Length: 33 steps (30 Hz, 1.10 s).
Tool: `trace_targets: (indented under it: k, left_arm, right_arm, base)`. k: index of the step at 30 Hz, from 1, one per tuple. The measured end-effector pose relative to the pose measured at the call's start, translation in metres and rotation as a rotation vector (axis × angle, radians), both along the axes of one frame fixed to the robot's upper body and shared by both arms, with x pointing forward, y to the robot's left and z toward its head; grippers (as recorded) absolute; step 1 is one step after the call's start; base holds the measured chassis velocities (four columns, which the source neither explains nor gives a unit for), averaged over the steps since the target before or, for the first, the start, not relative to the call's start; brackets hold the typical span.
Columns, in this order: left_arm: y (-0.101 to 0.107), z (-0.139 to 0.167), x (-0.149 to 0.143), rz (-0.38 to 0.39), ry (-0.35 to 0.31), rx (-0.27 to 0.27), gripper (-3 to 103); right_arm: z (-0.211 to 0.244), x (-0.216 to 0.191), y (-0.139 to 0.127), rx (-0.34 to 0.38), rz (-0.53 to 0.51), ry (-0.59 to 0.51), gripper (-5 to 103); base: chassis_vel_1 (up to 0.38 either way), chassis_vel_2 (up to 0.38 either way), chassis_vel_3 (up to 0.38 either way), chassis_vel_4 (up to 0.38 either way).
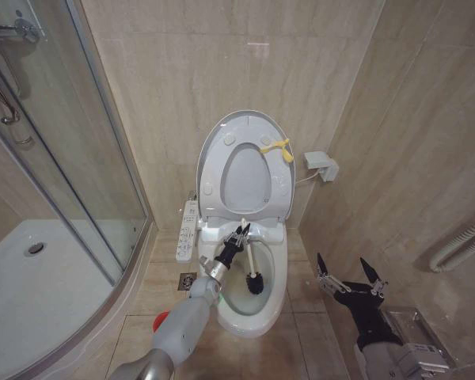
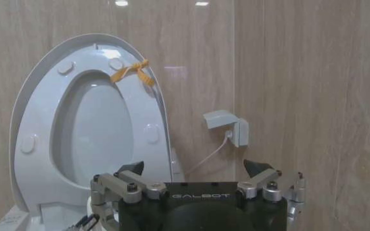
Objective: Open the toilet lid, clean the toilet bowl with a toilet brush, close the toilet lid, and flush.
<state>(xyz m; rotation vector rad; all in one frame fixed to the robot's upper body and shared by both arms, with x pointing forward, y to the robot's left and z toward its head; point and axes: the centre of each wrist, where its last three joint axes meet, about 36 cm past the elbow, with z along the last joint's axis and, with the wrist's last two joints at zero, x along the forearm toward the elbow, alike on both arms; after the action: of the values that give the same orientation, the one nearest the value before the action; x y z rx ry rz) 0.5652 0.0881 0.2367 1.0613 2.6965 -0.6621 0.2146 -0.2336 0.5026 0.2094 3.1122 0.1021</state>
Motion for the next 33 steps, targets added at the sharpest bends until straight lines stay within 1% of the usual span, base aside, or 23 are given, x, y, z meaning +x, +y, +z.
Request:
trace_targets:
  k: [2,6,9,10,13,14,17,19,23,24,26,27,28,32,33]
  left_arm:
    - [0.002,0.001,-0.002,-0.004,-0.001,0.005,22]
    - [0.012,0.006,-0.007,0.001,0.007,0.015,22]
    - [0.031,0.001,-0.024,0.019,0.038,0.022,22]
    - [0.031,0.001,-0.024,0.019,0.038,0.022,22]
    - [0.051,-0.004,-0.047,0.043,0.075,0.015,22]
    - [0.051,-0.004,-0.047,0.043,0.075,0.015,22]
    - [0.066,-0.009,-0.068,0.057,0.097,0.018,22]
    - [0.068,-0.009,-0.074,0.06,0.103,0.016,22]
    - [0.068,-0.008,-0.093,0.08,0.152,-0.022,22]
    - [0.068,-0.008,-0.093,0.08,0.152,-0.022,22]
    - [0.065,-0.008,-0.099,0.094,0.181,-0.055,22]
    - [0.061,-0.007,-0.102,0.102,0.202,-0.084,22]
    - [0.061,-0.007,-0.102,0.102,0.202,-0.084,22]
    - [0.043,0.001,-0.099,0.111,0.253,-0.198,22]
    - [0.043,0.001,-0.099,0.111,0.253,-0.198,22]
  right_arm:
    - [0.0,0.0,0.0,0.0,0.0,0.0,100]
    - [0.0,0.0,0.0,0.0,0.0,0.0,100]
    - [0.0,0.0,0.0,0.0,0.0,0.0,100]
    - [0.0,0.0,0.0,0.0,0.0,0.0,100]
    - [0.0,0.0,0.0,0.0,0.0,0.0,100]
    - [0.0,0.0,0.0,0.0,0.0,0.0,100]
    - [0.0,0.0,0.0,0.0,0.0,0.0,100]
    - [0.0,0.0,0.0,0.0,0.0,0.0,100]
    - [0.0,0.0,0.0,0.0,0.0,0.0,100]
    - [0.0,0.0,0.0,0.0,0.0,0.0,100]
    - [0.0,0.0,0.0,0.0,0.0,0.0,100]
    - [0.0,0.0,0.0,0.0,0.0,0.0,100]
    - [0.0,0.0,0.0,0.0,0.0,0.0,100]
    - [0.0,0.0,0.0,0.0,0.0,0.0,100]
    - [0.0,0.0,0.0,0.0,0.0,0.0,100]
  base:
    - [0.0,0.0,0.0,0.0]
    - [0.0,0.0,0.0,0.0]
    - [0.0,0.0,0.0,0.0]
    - [0.0,0.0,0.0,0.0]
    - [0.0,0.0,0.0,0.0]
    - [0.0,0.0,0.0,0.0]
    - [0.0,0.0,0.0,0.0]
    - [0.0,0.0,0.0,0.0]
    - [0.0,0.0,0.0,0.0]
    - [0.0,0.0,0.0,0.0]
    - [0.0,0.0,0.0,0.0]
    - [0.0,0.0,0.0,0.0]
    - [0.0,0.0,0.0,0.0]
    - [0.0,0.0,0.0,0.0]
    - [0.0,0.0,0.0,0.0]
